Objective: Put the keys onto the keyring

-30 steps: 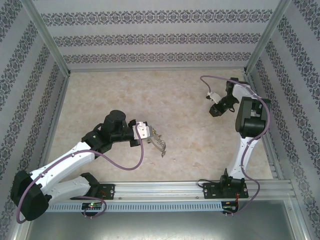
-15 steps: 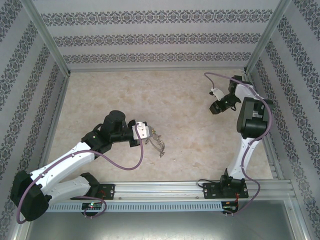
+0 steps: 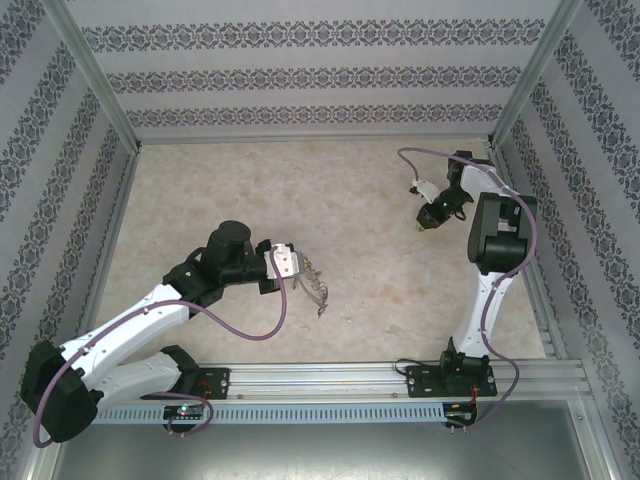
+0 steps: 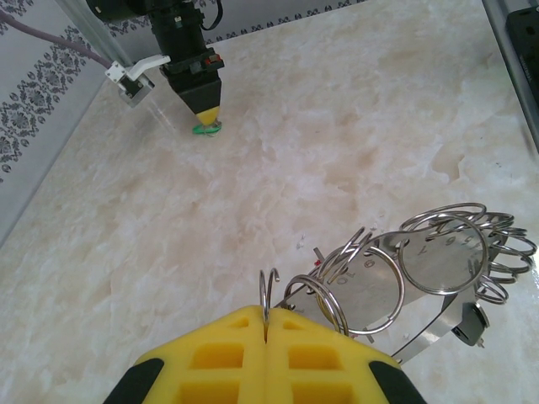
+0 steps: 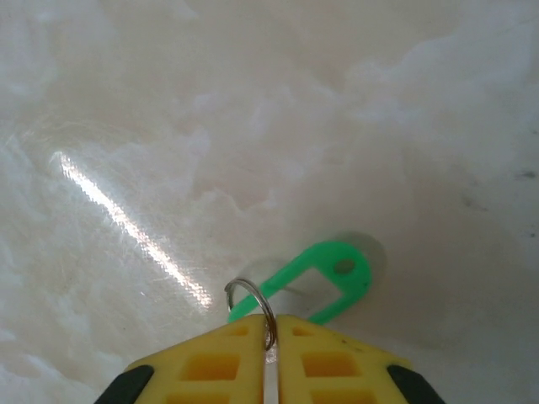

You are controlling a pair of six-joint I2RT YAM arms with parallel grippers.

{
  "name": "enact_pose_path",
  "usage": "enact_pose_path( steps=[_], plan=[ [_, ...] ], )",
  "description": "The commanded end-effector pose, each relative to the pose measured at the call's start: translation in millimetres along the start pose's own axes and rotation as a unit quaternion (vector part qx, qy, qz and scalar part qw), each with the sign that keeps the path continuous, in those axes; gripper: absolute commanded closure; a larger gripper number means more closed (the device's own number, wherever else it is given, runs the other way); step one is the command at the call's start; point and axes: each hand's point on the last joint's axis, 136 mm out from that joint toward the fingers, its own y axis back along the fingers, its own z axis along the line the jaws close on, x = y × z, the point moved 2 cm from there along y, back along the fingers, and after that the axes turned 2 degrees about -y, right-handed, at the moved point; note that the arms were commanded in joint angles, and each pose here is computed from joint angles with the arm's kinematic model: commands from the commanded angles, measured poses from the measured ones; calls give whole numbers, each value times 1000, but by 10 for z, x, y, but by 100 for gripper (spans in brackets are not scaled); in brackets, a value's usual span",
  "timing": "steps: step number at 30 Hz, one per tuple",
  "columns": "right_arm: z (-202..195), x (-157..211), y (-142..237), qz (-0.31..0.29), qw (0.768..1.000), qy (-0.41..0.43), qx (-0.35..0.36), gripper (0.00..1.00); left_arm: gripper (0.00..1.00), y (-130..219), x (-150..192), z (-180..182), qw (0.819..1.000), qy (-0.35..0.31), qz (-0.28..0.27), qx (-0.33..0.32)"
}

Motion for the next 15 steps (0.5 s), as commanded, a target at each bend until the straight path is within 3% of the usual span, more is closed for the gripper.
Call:
enact_pose_path(
  steps=[1, 6, 7, 9, 10, 15],
  plan=[
    [58, 42, -11, 17, 1000, 11, -8, 94, 100, 44, -129, 81, 999, -7, -31, -10],
    [169, 30, 31, 2, 999, 34, -16, 99, 100, 50, -134, 82, 999, -7, -32, -11],
    [176, 30, 43, 0, 999, 36, -14, 96, 100, 53, -143, 86, 999, -7, -34, -12],
    [234, 17, 52, -11, 999, 38, -22, 78, 100, 55, -142, 90, 999, -8, -34, -13],
    [282, 7, 62, -19, 998, 41, -32, 75, 100, 53, -133, 85, 999, -7, -33, -12],
    [409, -5, 25, -19, 997, 42, -62, 76, 100, 66, -145, 86, 999, -8, -35, -14]
  ],
)
